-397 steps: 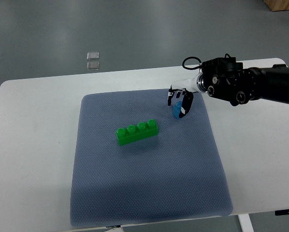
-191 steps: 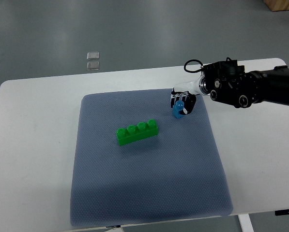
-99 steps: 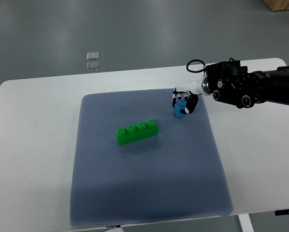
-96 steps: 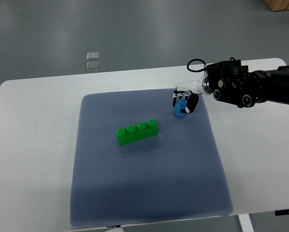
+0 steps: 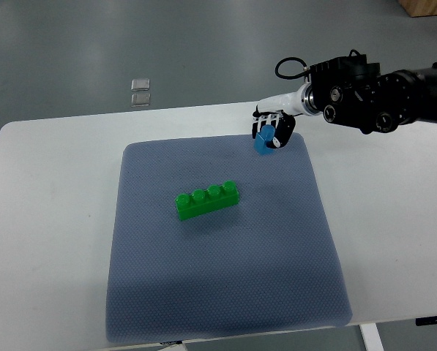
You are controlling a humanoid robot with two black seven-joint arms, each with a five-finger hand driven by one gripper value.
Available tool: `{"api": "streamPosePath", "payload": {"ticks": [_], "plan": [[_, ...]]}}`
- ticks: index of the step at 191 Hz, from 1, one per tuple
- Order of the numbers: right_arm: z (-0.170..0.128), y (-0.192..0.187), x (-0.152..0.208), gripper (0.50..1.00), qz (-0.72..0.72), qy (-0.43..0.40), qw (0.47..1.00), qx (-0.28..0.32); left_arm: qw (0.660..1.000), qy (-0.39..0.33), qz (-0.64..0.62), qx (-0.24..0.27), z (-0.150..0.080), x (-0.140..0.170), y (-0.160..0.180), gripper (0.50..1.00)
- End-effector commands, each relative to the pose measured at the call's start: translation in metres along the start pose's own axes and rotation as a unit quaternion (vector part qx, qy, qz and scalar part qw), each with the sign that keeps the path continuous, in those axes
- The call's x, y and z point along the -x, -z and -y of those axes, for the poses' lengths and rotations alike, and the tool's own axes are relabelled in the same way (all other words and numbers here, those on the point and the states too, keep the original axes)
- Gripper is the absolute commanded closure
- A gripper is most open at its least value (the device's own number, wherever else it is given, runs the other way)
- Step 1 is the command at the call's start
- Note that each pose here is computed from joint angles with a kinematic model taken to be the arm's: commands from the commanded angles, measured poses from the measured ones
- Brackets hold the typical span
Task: Stack blue block on green block with right hand
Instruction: 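Lift the blue block and carry it over the green block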
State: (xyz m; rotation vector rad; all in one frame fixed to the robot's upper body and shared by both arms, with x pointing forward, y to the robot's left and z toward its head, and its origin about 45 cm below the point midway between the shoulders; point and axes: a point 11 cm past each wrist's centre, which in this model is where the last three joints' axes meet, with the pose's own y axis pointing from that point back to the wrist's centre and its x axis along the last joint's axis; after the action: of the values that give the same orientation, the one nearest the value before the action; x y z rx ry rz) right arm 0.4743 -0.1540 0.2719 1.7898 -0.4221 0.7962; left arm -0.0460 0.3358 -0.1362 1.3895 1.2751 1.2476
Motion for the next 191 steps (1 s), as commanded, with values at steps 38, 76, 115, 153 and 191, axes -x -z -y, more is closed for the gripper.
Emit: {"api": "streamPosePath", "payload": {"ticks": [38,76,115,153,191], "plan": [[-0.019,0.054,-0.026,0.871,0.019,-0.006,0.999,-0.042,1.000,0.000,0.000,0.001,0.000,0.000,-0.001,0.500],[-0.019,0.088,-0.022,0.875,0.073,-0.001,0.996,-0.046,1.000,0.000,0.000,0.000,0.000,0.000,0.000,0.500],[-0.028,0.107,-0.009,0.883,0.109,0.005,0.993,-0.042,1.000,0.000,0.000,-0.001,0.000,0.000,0.000,0.500],[-0.029,0.108,0.034,0.873,0.114,0.014,0.993,-0.022,1.000,0.000,0.000,0.000,0.000,0.000,0.000,0.500],[-0.030,0.106,0.030,0.871,0.113,-0.003,0.993,-0.021,1.000,0.000,0.000,0.000,0.000,0.000,0.000,0.500]]}}
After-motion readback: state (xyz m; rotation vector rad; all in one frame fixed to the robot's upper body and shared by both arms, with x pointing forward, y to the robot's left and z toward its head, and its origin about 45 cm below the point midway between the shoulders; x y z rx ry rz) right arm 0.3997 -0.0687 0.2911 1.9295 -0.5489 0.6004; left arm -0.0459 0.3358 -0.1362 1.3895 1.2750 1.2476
